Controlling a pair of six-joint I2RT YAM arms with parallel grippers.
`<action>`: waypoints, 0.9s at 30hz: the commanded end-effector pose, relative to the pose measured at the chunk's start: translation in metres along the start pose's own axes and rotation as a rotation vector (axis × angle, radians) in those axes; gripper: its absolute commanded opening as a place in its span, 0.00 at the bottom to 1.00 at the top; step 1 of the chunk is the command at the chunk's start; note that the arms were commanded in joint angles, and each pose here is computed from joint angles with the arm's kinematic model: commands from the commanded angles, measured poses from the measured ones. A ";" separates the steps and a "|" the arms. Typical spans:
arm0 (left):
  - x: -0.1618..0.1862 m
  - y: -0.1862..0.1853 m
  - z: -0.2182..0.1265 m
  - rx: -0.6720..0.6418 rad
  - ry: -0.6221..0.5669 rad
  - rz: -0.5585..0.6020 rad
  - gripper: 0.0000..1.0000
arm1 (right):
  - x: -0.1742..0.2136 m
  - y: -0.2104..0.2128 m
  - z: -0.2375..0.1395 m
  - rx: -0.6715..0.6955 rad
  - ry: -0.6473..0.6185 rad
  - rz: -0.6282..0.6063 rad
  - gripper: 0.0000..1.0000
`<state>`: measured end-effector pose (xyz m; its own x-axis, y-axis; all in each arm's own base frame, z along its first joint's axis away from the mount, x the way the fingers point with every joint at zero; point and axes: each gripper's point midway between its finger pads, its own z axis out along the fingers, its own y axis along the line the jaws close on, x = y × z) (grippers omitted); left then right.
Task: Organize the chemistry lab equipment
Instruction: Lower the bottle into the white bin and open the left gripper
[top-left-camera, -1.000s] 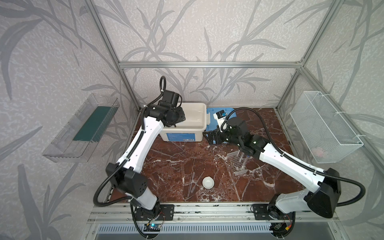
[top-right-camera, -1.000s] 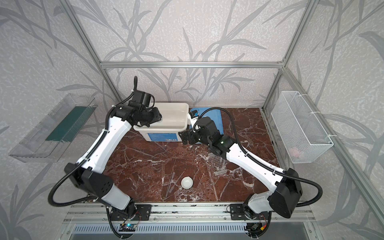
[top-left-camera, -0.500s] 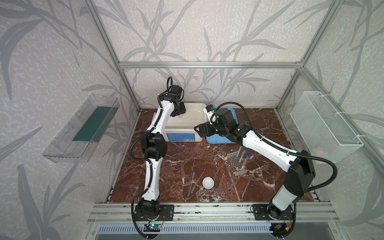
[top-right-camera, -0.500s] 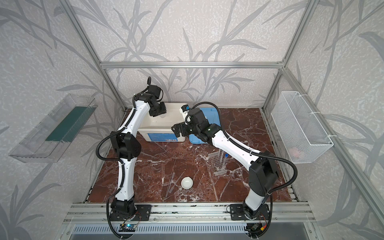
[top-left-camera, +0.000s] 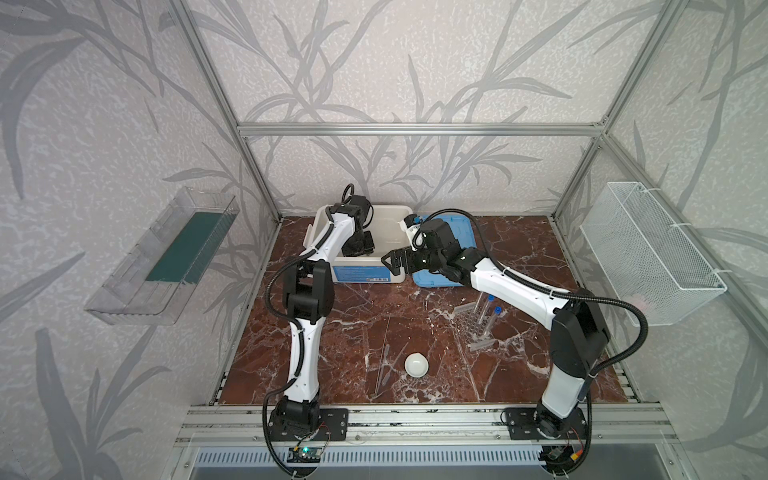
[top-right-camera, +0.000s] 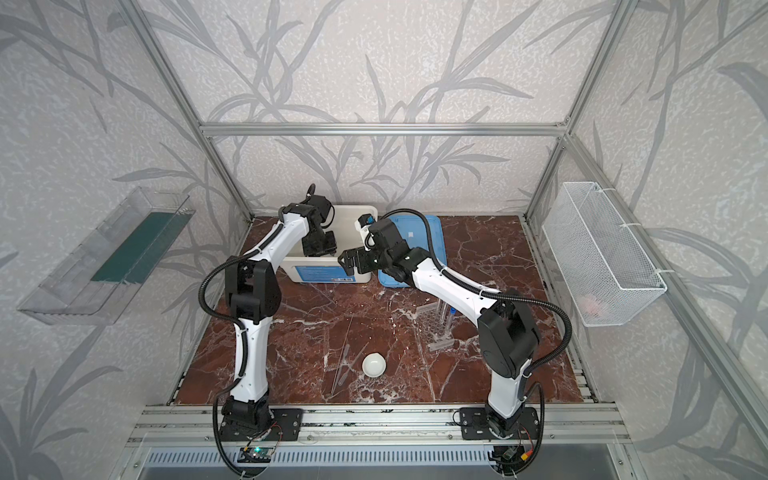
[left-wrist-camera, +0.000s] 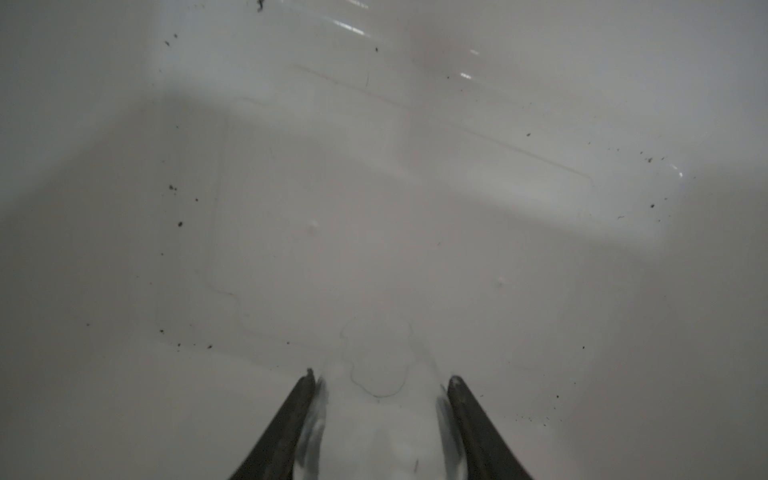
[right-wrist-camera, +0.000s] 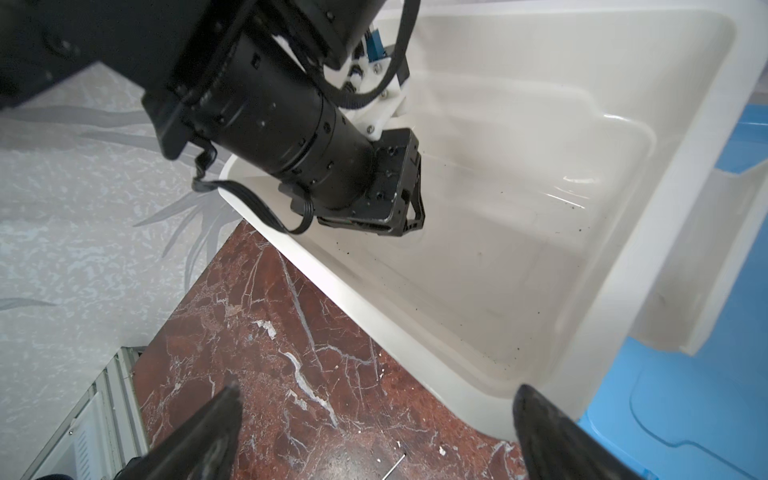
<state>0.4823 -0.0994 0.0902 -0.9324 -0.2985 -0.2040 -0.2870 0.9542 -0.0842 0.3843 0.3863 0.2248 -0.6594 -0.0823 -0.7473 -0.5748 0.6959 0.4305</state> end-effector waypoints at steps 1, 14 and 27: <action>-0.005 -0.013 -0.041 0.075 -0.079 -0.007 0.34 | 0.001 -0.005 0.008 -0.004 -0.012 0.025 0.99; 0.026 -0.029 -0.043 0.095 -0.045 0.013 0.34 | 0.013 -0.022 0.012 0.058 0.004 0.048 0.99; -0.042 -0.025 -0.045 0.060 -0.117 0.014 0.35 | 0.006 -0.015 0.004 0.033 -0.032 0.021 0.98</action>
<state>0.5215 -0.1191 0.1515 -0.8829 -0.3092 -0.3533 -0.2563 0.9479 -0.1891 0.3931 0.3841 0.2155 -0.6506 -0.0363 -0.7586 -0.5517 0.7091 0.4392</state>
